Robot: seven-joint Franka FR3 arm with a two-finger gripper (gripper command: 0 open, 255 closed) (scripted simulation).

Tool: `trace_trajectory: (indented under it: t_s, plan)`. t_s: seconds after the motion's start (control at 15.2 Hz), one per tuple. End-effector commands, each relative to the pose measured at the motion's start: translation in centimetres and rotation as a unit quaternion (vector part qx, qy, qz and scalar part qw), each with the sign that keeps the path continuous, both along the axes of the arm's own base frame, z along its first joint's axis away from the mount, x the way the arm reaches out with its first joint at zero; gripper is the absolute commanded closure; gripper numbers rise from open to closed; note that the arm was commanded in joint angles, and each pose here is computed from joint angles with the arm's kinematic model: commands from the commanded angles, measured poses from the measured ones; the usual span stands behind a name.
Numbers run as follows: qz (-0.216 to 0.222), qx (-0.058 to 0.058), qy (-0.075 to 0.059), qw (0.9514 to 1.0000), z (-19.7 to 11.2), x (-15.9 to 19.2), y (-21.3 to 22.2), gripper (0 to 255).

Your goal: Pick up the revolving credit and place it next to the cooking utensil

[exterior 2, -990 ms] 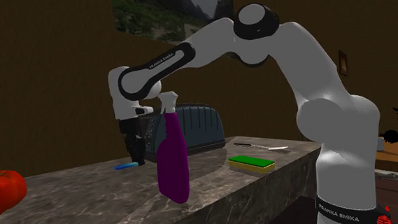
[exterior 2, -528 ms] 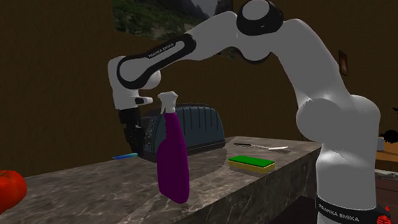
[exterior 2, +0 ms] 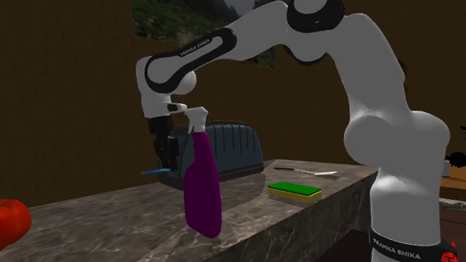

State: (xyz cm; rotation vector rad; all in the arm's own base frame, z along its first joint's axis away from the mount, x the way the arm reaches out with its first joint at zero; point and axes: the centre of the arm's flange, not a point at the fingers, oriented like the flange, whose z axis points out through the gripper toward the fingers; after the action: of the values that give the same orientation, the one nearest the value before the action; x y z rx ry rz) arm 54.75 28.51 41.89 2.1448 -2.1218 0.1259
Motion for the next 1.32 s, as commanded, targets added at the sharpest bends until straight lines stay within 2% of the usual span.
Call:
trace_trajectory:
  t_s: [0.0, 1.25]
  plan:
    - [0.000, 0.000, 0.000, 1.0000, 0.1, -1.0, -2.2, 255]
    - [0.000, 0.000, 0.000, 1.0000, 0.2, -10.0, -25.6, 255]
